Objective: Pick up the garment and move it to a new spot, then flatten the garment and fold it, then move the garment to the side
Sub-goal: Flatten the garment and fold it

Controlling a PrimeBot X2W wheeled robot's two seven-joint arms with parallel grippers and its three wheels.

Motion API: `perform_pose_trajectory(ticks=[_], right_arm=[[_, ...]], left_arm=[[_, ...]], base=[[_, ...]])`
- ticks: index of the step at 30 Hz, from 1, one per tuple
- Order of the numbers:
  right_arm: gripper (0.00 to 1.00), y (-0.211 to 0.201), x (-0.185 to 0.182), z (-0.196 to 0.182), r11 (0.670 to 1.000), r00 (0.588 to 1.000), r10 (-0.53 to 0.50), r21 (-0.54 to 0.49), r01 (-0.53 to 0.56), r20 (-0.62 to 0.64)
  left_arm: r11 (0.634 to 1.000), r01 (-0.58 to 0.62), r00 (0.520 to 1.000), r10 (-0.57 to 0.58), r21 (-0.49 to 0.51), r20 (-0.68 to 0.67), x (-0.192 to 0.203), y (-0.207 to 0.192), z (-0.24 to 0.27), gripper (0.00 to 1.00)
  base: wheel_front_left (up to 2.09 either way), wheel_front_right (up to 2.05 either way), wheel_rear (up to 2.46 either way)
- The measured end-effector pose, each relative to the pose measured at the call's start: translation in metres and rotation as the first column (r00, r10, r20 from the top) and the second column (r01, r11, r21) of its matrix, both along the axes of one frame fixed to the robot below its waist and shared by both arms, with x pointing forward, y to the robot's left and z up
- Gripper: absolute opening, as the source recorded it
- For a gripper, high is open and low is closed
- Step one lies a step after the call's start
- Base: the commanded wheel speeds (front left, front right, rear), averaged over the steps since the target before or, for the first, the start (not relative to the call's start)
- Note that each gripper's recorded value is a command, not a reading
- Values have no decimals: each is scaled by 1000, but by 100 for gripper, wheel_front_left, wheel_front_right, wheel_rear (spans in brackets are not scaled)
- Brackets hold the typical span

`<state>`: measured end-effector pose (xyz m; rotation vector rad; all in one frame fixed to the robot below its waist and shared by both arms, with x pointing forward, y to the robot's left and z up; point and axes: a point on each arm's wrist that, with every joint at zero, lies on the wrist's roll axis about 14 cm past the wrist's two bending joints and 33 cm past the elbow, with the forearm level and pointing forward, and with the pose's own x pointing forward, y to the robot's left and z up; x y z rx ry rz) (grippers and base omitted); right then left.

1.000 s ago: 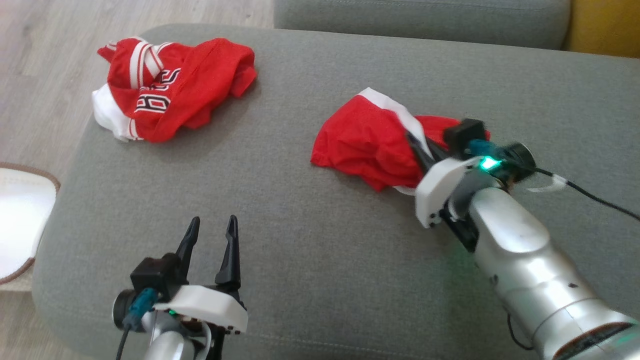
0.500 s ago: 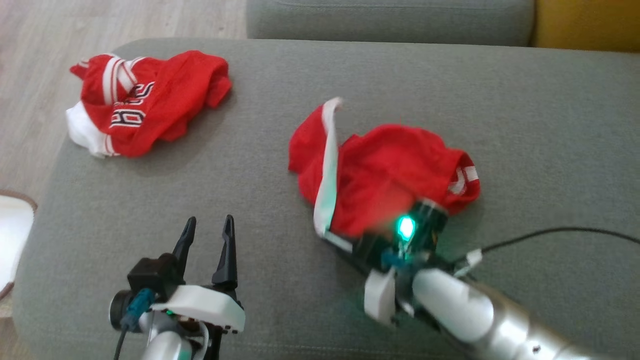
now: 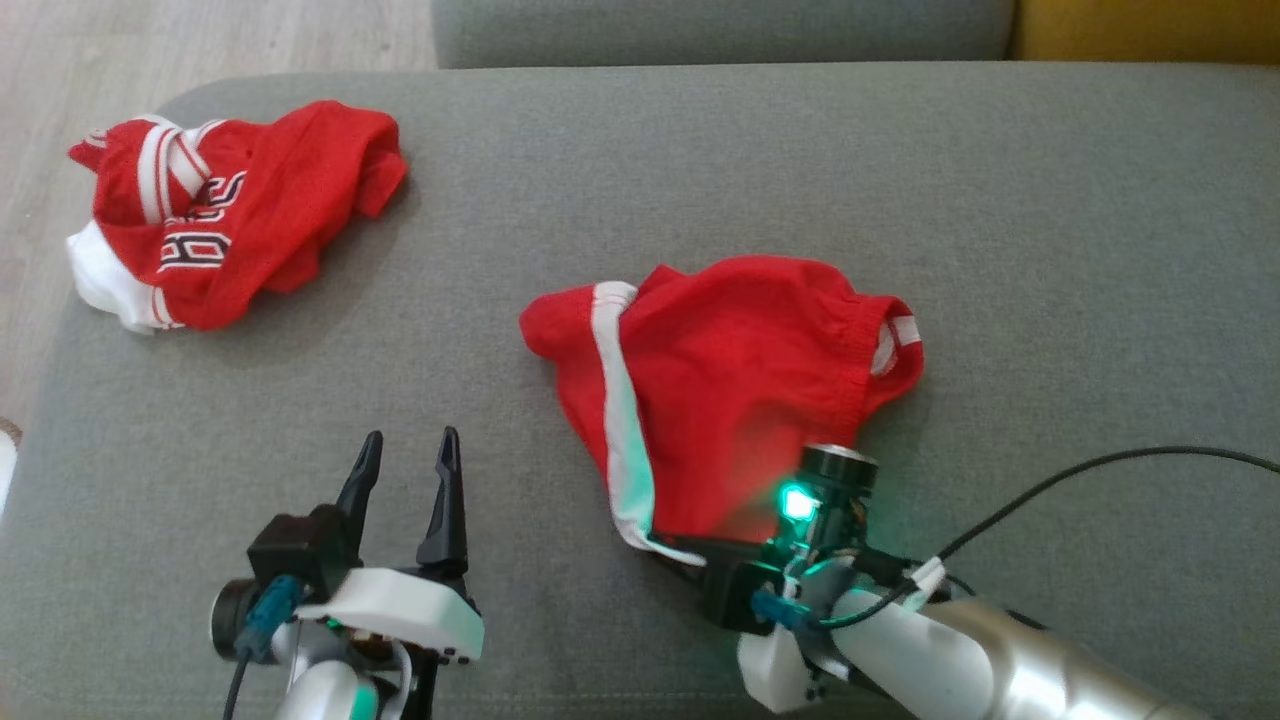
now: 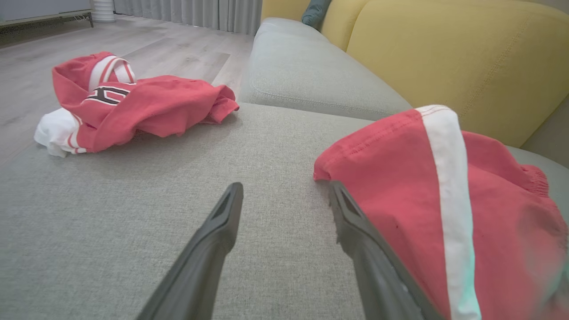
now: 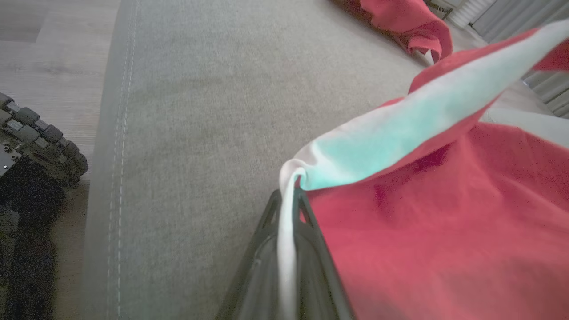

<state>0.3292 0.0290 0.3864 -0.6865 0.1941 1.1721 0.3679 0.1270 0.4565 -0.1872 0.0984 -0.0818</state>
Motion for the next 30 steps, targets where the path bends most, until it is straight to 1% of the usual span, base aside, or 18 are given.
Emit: perform_pose_trajectory(ticks=[1,2,7,9,11,16,18,19,22,23,24,26,28,30], right_arm=[[90,2,2,2,1000,1000,0,9,0,11],[100,6,4,6,1000,1000,-11,28,10,16],[100,14,21,26,988,996,-89,131,85,25],[100,11,25,32,977,991,-134,169,129,17],[100,5,29,38,958,982,-190,217,185,0],[100,-7,39,60,875,945,-319,361,321,-67],[100,-10,47,74,829,928,-361,424,365,-92],[100,-10,51,79,813,923,-373,444,376,-97],[100,-10,62,86,776,904,-406,472,418,-132],[100,-10,62,86,776,904,-406,472,418,-132],[100,-9,64,86,768,898,-414,471,434,-151],[100,-7,69,81,763,888,-421,458,457,-184],[100,-5,77,78,765,883,-426,442,468,-198],[100,2,84,81,757,882,-416,453,472,-224]], left_arm=[[1000,4,1000,-4,2,-1,1,-1,-1,100],[1000,7,1000,-7,1,-2,1,-2,-1,100],[1000,17,1000,-17,-1,10,5,-5,3,100],[1000,18,1000,-18,-1,15,4,-5,4,100],[1000,17,1000,-17,-1,21,4,-5,6,100],[1000,17,999,-17,0,35,3,-4,11,100],[1000,12,999,-12,0,38,2,-3,12,100],[1000,8,999,-8,0,40,2,-2,13,100],[1000,-9,999,9,1,41,-1,4,13,100],[1000,-9,999,9,1,41,-1,4,13,100],[1000,-16,999,16,1,41,-2,6,13,100],[1000,-31,999,31,2,40,-4,11,13,100],[999,-50,998,50,4,39,-7,17,13,100],[997,-72,997,72,3,38,-10,23,13,100]], base=[[0,0,0],[0,0,0],[0,0,0],[0,0,0],[0,0,0],[0,0,0],[0,0,0],[0,0,0],[0,0,0],[0,0,0],[0,0,0],[0,0,0],[0,0,0],[0,0,0]])
